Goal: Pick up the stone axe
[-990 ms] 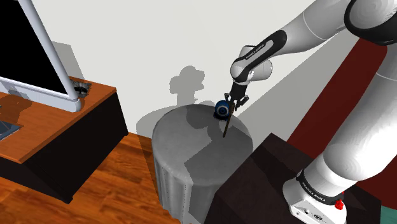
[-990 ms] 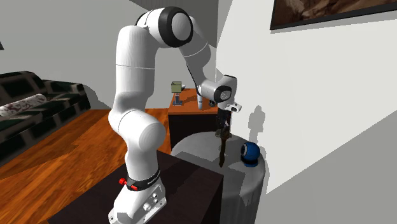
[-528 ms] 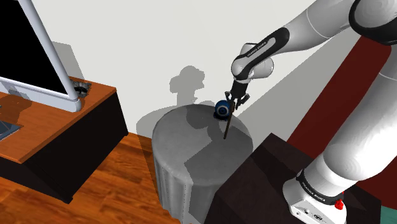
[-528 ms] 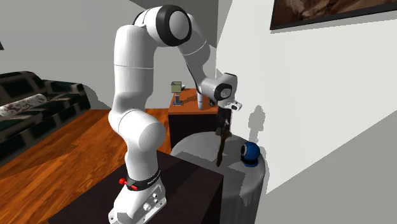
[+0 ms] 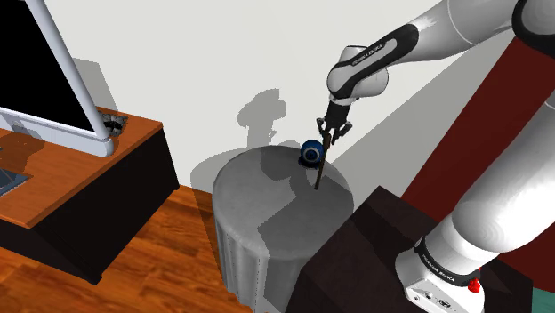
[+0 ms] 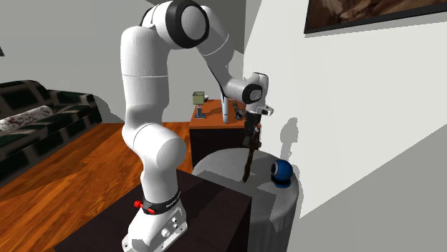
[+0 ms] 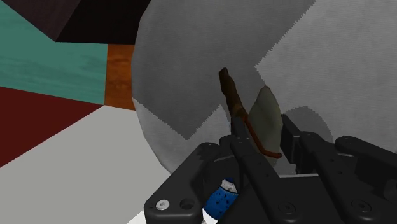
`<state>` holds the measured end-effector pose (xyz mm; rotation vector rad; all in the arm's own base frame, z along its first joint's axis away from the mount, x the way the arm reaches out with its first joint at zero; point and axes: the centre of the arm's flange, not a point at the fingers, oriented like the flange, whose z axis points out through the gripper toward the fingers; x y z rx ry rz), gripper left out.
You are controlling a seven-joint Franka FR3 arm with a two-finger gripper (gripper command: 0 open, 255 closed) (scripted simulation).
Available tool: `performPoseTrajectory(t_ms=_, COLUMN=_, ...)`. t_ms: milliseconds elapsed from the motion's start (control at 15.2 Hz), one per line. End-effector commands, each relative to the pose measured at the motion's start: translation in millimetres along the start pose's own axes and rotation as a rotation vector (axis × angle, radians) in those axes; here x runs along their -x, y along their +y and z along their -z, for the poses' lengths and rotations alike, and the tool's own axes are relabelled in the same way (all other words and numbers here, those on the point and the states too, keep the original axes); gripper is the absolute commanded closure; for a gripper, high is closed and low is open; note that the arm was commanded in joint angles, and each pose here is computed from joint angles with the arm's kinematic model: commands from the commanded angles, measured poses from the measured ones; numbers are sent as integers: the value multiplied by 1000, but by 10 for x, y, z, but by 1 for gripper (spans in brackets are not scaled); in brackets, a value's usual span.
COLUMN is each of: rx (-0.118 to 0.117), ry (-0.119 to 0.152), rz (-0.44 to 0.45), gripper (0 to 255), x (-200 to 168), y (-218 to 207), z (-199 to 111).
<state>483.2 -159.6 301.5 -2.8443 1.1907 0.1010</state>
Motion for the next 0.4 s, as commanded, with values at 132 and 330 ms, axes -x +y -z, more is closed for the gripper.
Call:
performPoseTrajectory(t_ms=132, rx=0, ry=0, rz=0, gripper=255, x=27, y=-6, z=203)
performPoseTrajectory(t_ms=330, rx=0, ry=0, rz=0, gripper=255, x=32, y=-8, z=264)
